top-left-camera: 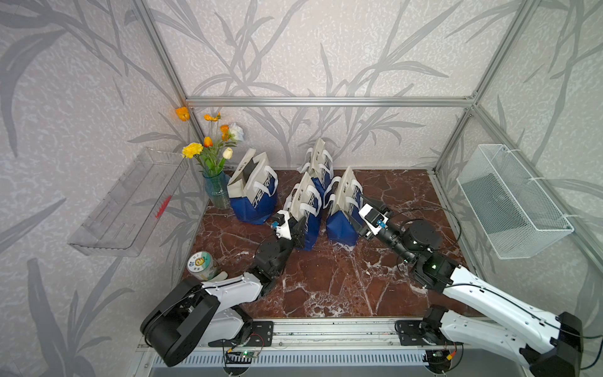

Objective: Open the takeout bag
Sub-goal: Pick up the takeout bag at the center of the board.

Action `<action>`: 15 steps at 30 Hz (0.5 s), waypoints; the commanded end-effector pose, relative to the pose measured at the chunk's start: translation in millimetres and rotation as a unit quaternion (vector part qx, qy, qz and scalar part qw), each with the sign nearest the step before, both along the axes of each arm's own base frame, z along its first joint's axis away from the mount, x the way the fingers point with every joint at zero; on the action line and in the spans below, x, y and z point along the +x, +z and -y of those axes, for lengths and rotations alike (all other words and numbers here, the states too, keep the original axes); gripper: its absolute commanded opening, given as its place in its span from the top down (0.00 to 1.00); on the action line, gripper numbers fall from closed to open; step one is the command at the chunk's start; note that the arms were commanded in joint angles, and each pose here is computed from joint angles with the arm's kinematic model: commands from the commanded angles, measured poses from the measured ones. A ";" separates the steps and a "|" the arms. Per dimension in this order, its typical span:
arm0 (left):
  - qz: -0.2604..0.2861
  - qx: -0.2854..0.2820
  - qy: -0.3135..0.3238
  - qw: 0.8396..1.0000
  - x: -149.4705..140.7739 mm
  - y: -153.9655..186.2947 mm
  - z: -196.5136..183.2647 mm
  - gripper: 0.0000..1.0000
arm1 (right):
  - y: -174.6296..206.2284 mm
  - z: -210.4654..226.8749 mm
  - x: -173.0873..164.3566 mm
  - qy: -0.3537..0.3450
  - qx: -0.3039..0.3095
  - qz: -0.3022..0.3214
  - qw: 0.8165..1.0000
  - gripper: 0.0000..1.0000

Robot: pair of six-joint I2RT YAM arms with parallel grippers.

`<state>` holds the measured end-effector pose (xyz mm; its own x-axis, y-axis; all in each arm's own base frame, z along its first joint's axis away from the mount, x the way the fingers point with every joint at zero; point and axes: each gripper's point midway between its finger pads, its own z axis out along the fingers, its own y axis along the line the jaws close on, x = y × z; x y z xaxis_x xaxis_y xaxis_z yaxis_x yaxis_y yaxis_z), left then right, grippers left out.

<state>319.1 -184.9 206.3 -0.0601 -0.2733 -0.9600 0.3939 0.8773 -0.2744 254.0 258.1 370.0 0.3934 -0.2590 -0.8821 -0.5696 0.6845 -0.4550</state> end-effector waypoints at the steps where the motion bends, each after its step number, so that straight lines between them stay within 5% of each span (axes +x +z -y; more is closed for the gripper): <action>1: 0.018 -0.019 -0.009 1.000 0.9 8.9 4.9 0.61 | 14.3 -3.2 -3.3 0.006 0.005 0.019 1.000 0.36; 6: 0.013 -0.028 -0.003 1.000 5.6 1.7 4.9 0.49 | 20.9 -5.3 -3.6 0.007 -0.008 0.029 1.000 0.36; 15: 0.014 -0.044 -0.011 0.999 9.9 1.6 10.6 0.61 | 27.2 -16.6 -1.8 0.014 -0.036 0.046 0.998 0.36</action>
